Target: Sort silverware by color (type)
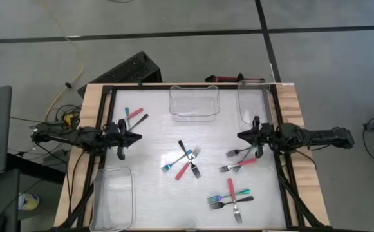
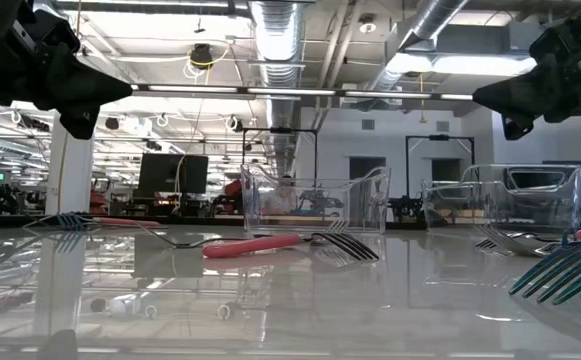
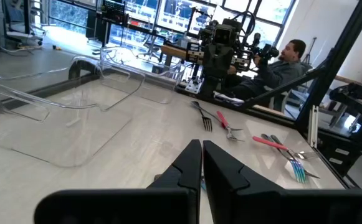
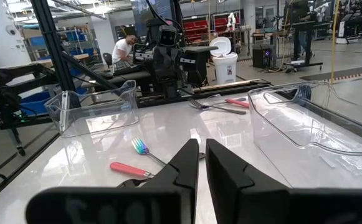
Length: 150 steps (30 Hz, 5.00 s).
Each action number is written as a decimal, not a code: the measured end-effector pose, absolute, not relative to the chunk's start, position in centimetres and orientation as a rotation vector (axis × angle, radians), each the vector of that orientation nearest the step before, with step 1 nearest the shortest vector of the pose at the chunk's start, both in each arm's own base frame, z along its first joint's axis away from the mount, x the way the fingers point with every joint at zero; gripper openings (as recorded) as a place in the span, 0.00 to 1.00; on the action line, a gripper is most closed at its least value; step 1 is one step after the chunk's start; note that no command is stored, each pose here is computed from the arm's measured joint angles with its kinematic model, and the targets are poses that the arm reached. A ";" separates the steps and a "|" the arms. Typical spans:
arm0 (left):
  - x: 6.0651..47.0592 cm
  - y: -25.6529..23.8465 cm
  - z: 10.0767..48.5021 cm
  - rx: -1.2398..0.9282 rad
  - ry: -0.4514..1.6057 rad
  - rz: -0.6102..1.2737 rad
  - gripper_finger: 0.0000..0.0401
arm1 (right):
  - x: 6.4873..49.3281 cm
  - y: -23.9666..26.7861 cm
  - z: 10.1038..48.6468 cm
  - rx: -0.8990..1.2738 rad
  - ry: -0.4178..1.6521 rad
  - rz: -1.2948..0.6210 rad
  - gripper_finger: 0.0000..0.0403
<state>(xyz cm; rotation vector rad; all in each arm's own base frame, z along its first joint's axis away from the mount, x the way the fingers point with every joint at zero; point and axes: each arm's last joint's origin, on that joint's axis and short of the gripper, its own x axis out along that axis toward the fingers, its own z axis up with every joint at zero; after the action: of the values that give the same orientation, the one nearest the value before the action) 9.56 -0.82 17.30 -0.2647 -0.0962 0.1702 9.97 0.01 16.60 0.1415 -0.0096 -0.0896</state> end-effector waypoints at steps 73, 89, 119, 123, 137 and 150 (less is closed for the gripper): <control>19.6 0.8 22.5 0.109 0.158 0.128 0.07 | 19.6 2.4 28.1 0.191 0.958 -0.353 0.17; 24.6 1.7 25.8 0.222 0.094 0.424 0.49 | 22.2 2.3 20.0 -0.102 1.358 -0.088 0.65; 25.8 0.6 27.9 0.059 0.334 0.112 0.59 | 23.9 2.7 13.9 -0.036 1.499 0.015 0.33; 25.6 0.6 27.6 0.061 0.376 0.110 0.59 | 24.5 2.8 14.9 0.027 1.438 -0.038 0.33; 25.8 0.4 28.1 -0.134 0.307 0.080 0.59 | 26.8 3.4 28.0 0.066 0.644 -0.015 0.36; 26.7 -1.3 32.6 -0.341 -0.184 -0.126 0.59 | 26.7 1.5 38.0 0.119 -0.295 0.259 0.37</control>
<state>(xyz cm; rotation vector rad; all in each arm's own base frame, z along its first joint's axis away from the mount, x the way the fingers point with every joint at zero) 26.67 -1.28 32.61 -0.3414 -0.1843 -0.1262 26.74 1.48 38.03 0.1190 -0.2954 0.2593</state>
